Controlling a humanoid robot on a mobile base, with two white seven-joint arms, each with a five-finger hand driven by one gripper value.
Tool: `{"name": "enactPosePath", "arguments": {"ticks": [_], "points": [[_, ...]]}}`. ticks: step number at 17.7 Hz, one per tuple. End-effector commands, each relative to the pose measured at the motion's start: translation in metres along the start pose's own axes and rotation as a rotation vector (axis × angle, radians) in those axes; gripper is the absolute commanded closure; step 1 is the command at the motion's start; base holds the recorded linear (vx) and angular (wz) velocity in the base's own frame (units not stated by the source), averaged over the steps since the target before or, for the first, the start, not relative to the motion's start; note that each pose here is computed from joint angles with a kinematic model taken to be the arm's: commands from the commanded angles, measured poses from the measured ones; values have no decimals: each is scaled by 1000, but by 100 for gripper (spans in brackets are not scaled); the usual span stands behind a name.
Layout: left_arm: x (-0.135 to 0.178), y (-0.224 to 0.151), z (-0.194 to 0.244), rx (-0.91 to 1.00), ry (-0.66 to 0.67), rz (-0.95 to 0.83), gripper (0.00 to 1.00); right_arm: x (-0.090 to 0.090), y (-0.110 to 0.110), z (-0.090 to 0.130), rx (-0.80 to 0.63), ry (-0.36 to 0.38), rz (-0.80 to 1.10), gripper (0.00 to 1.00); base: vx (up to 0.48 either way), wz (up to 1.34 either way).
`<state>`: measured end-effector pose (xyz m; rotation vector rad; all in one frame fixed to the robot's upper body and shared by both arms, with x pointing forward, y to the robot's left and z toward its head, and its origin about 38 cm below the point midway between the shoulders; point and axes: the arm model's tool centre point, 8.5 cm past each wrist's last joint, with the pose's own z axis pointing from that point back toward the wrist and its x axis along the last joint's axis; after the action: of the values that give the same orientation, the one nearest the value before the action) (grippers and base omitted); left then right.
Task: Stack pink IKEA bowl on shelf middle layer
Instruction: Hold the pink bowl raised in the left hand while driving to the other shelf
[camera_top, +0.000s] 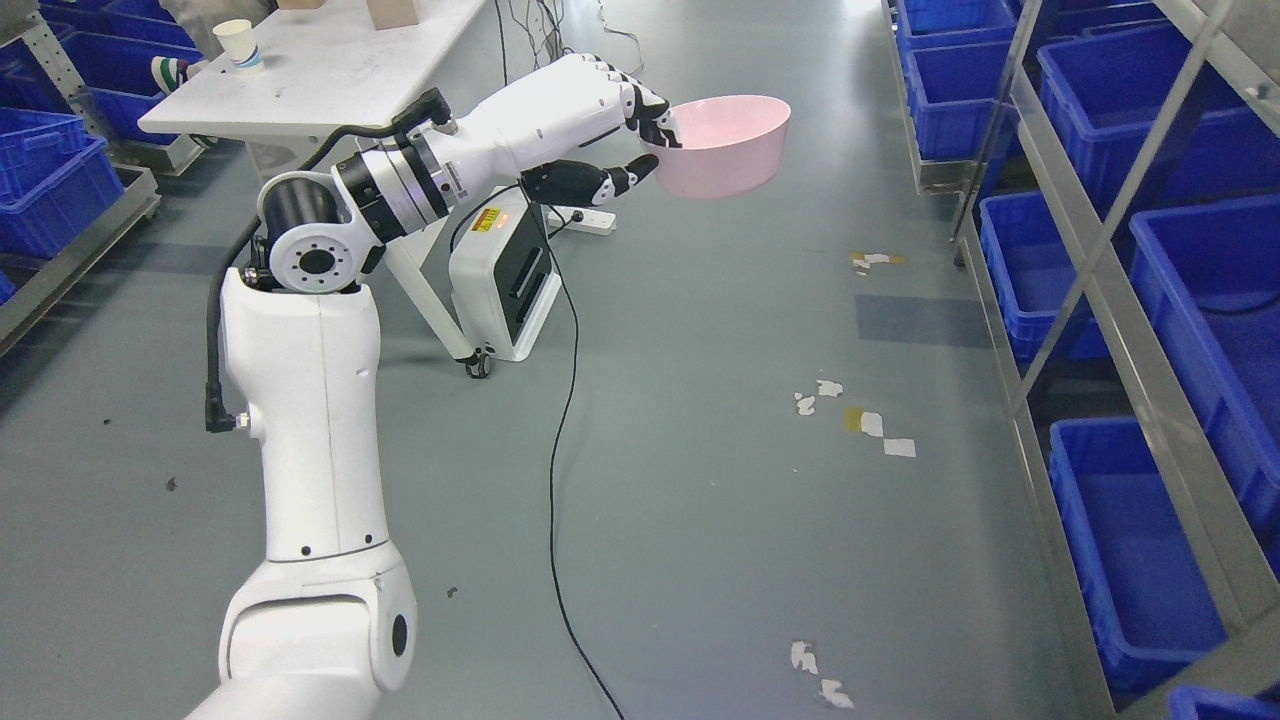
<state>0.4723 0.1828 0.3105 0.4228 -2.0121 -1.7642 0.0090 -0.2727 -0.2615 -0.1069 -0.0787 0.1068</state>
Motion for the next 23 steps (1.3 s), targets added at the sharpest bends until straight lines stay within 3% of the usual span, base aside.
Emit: {"name": "enactPosePath", "arguments": {"ticks": [1,23], "points": [[-4,3,9,2,19,-11,100,-10,-10,0,-18,6,2,0,291,337],[-4,1,9,-2,20,-9,99,-10,-10,0,-18,6,2,0,420,8]]}}
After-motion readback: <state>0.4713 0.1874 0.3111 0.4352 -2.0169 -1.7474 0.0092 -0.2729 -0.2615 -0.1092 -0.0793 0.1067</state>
